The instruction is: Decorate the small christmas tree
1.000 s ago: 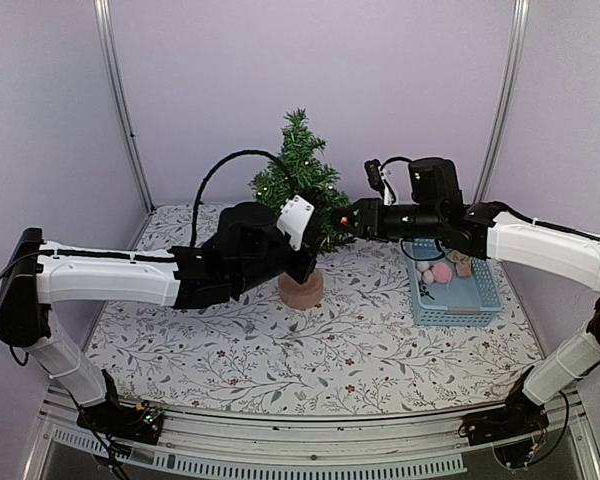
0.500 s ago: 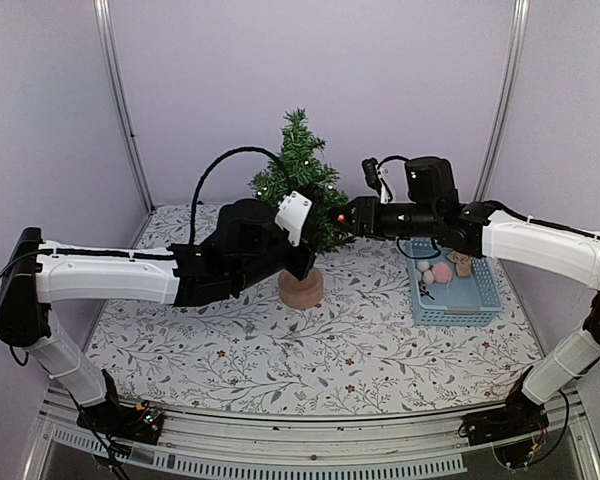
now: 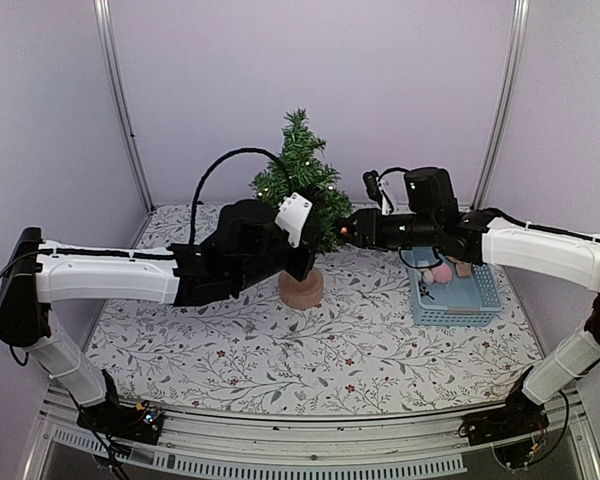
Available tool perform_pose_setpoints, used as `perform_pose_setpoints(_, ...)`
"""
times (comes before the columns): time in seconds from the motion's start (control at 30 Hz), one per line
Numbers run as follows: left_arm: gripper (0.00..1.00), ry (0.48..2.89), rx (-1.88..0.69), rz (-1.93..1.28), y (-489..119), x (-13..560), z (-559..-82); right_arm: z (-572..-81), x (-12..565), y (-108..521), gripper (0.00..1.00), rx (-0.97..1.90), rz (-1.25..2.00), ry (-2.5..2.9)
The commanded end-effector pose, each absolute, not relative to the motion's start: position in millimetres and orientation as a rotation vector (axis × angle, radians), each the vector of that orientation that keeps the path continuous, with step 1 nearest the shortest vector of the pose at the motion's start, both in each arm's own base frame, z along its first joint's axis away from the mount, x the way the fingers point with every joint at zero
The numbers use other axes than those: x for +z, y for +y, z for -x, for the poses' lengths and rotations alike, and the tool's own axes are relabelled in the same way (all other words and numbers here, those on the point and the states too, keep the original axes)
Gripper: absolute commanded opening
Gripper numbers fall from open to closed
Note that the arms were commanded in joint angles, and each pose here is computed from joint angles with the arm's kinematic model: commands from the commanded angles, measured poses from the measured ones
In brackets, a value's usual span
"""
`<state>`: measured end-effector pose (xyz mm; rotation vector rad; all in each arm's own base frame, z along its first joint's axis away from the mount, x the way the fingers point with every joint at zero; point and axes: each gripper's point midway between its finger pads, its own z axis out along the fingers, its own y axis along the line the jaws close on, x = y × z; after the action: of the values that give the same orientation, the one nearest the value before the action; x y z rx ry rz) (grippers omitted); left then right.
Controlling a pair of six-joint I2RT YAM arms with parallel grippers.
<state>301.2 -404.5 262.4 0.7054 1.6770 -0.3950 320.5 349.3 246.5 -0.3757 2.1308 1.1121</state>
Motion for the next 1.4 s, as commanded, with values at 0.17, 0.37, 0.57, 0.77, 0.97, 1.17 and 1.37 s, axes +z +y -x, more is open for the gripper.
perform_pose_setpoints(0.17, 0.14, 1.655, -0.433, -0.691, -403, 275, -301, -319, 269, 339, 0.47, 1.096, 0.338, 2.087)
perform_pose_setpoints(0.37, 0.21, 1.643, -0.45, -0.724, -400, 276, -290, -319, 276, 332, 0.54, 1.069, 0.316, 2.079)
perform_pose_setpoints(0.57, 0.31, 1.639, -0.47, -0.742, -392, 276, -279, -321, 280, 327, 0.6, 1.05, 0.299, 2.075)
perform_pose_setpoints(0.77, 0.35, 1.632, -0.512, -0.763, -390, 277, -268, -321, 272, 327, 0.63, 1.045, 0.296, 2.1)
perform_pose_setpoints(0.97, 0.39, 1.599, -0.631, -0.797, -380, 282, -239, -317, 279, 318, 0.65, 1.049, 0.29, 2.083)
perform_pose_setpoints(1.17, 0.43, 1.643, -0.708, -0.66, -337, 286, -232, -316, 281, 294, 0.67, 1.073, 0.267, 2.081)
perform_pose_setpoints(1.37, 0.43, 1.704, -0.714, -0.371, -266, 292, -268, -302, 264, 271, 0.68, 1.086, 0.255, 2.131)
